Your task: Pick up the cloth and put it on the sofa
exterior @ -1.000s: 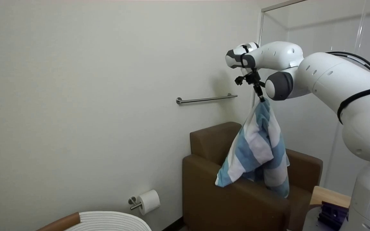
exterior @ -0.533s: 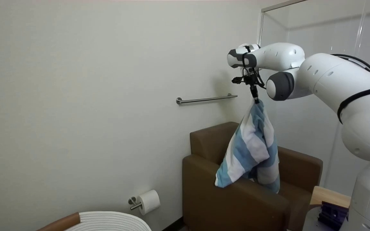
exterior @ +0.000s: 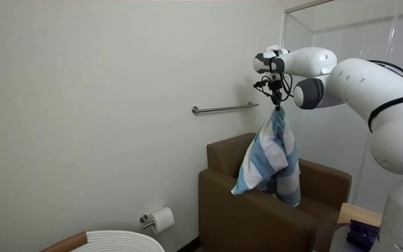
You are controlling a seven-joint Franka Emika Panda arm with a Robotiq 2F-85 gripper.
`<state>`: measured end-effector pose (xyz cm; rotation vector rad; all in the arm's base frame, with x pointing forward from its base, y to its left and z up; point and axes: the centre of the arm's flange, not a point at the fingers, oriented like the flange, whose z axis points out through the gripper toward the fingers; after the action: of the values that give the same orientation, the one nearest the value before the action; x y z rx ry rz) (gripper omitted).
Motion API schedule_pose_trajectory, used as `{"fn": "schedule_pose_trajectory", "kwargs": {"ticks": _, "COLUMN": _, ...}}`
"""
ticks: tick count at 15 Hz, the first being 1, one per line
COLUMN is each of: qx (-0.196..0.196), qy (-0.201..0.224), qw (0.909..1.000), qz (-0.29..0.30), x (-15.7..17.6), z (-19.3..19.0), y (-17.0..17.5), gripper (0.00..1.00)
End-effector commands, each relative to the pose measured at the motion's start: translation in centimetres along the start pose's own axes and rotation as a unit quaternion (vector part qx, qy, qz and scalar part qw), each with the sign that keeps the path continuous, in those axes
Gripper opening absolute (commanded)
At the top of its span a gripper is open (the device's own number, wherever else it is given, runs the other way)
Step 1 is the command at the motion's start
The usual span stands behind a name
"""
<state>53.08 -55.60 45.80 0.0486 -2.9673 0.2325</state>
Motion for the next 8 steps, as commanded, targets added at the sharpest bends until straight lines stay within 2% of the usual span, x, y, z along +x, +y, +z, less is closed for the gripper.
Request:
{"fn": "schedule_pose_trajectory", "kwargs": {"ticks": 1, "qx": 0.035, "qy": -0.045, "qw": 0.9956, "qz": 0.075, "x": -1.1, "z": -1.5, "y": -2.9, "gripper": 0.07}}
{"fn": "schedule_pose_trajectory", "kwargs": {"ticks": 8, "qx": 0.061, "qy": -0.066, "qw": 0.9830, "qz": 0.160, "x": -2.1, "z": -0.5, "y": -4.6, "gripper": 0.07}}
